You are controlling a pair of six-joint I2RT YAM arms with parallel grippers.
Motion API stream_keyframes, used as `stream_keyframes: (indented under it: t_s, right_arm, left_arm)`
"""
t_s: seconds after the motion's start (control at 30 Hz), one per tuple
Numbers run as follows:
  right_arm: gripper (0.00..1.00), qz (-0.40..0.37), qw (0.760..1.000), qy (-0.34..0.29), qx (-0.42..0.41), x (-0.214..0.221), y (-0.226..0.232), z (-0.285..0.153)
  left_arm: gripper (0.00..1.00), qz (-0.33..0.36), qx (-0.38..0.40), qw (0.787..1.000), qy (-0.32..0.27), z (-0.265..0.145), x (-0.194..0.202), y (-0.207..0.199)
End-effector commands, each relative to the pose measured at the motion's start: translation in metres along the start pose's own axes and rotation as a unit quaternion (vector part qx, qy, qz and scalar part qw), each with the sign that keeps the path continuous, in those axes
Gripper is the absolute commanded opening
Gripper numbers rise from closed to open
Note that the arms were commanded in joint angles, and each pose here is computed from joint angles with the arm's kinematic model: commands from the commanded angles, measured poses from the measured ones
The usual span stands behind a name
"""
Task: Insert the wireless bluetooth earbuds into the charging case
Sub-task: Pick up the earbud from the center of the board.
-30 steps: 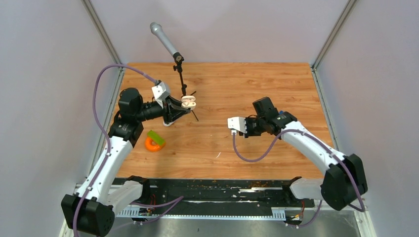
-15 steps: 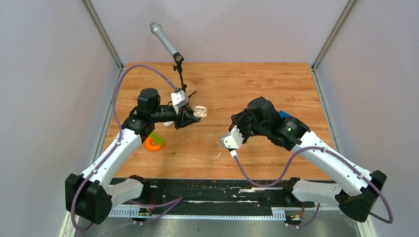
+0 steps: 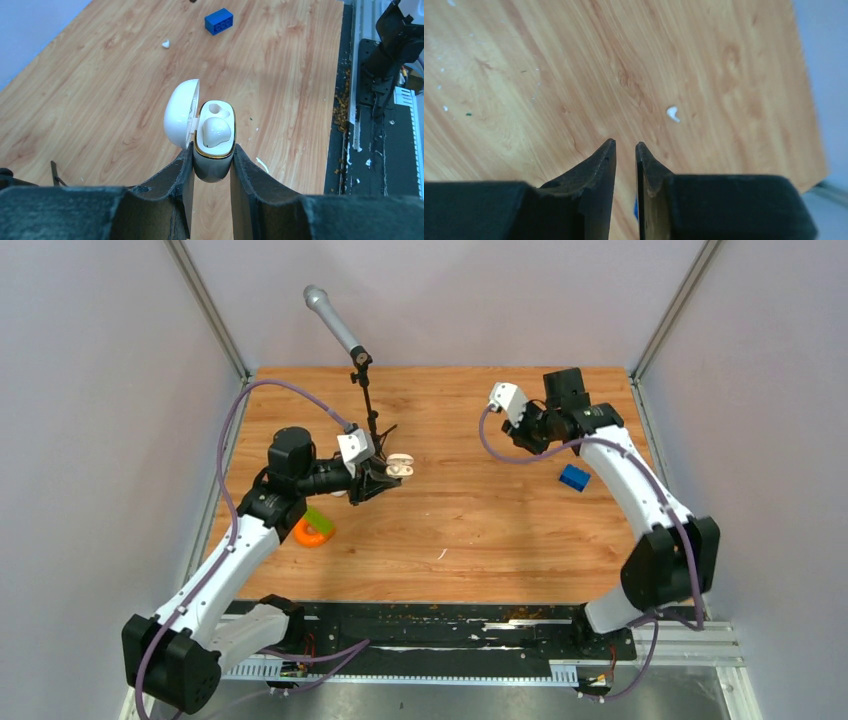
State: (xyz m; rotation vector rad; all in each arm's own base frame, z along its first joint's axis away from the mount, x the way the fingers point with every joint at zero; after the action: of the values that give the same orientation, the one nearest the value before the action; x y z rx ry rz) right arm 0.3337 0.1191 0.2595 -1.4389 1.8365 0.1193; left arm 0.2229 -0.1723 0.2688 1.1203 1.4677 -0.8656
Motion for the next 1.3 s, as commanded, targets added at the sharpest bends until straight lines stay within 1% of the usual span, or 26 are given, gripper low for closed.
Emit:
stream_keyframes:
  t_s: [0.0, 0.1, 0.13, 0.23, 0.37, 0.43, 0.57, 0.67, 0.97, 1.13, 1.2, 1.27]
  right_arm:
    - [0.22, 0.211, 0.977, 0.027, -0.018, 0.039, -0.022, 0.035]
    - [0.24, 0.322, 0.943, 0.078, 0.002, 0.071, -0.041, 0.061]
    - [0.25, 0.327, 0.941, 0.086, 0.004, 0.079, -0.044, 0.07]
    - [0.26, 0.286, 0.953, 0.099, 0.009, 0.093, -0.056, 0.093]
    - [0.29, 0.194, 0.972, 0.134, -0.019, 0.111, -0.075, 0.121]
    - [0.32, 0.171, 0.974, 0.148, -0.019, 0.118, -0.085, 0.132]
    - [0.34, 0.176, 0.971, 0.163, -0.018, 0.125, -0.095, 0.148]
    - [0.34, 0.177, 0.971, 0.161, -0.016, 0.128, -0.096, 0.156]
    - [0.34, 0.166, 0.968, 0.183, -0.043, 0.143, -0.087, 0.167]
    - [0.32, 0.179, 0.961, 0.2, -0.06, 0.151, -0.077, 0.171]
    - [0.28, 0.185, 0.958, 0.208, -0.072, 0.154, -0.072, 0.171]
    - [0.27, 0.193, 0.953, 0.217, -0.082, 0.157, -0.066, 0.17]
  left_arm:
    - [0.06, 0.009, -0.019, 1.0, -0.02, -0.003, -0.013, 0.001]
    - [0.06, 0.012, -0.032, 0.999, -0.021, -0.007, -0.017, 0.0]
    - [0.06, 0.015, -0.035, 0.999, -0.018, -0.009, -0.018, 0.0]
    - [0.06, 0.024, -0.041, 0.999, -0.007, -0.013, -0.022, 0.0]
    - [0.06, 0.032, -0.045, 0.998, -0.001, -0.017, -0.026, -0.001]
    - [0.06, 0.039, -0.046, 0.998, 0.005, -0.018, -0.027, -0.001]
    - [0.06, 0.04, -0.048, 0.998, 0.014, -0.02, -0.027, 0.0]
    - [0.06, 0.037, -0.049, 0.998, 0.016, -0.02, -0.028, 0.0]
    - [0.06, 0.038, -0.047, 0.998, 0.019, -0.018, -0.031, 0.003]
    - [0.07, 0.036, -0.046, 0.998, 0.02, -0.019, -0.03, 0.002]
    - [0.07, 0.037, -0.045, 0.998, 0.02, -0.019, -0.03, 0.002]
    - [0.07, 0.036, -0.045, 0.998, 0.02, -0.019, -0.029, 0.002]
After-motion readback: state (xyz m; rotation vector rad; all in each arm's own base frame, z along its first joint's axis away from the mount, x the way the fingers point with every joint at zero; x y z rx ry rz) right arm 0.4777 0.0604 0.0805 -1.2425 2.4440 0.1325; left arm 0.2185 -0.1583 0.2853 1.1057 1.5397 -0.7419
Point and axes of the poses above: each gripper's point midway between its finger pads, its own z axis out along the fingers, its own y axis along the line the jaws close on, x = y × z, the point moved 6 cm from there along -z, back along the fingers, and after that the axes turned 1 degree about z, right-handed, at the moved point
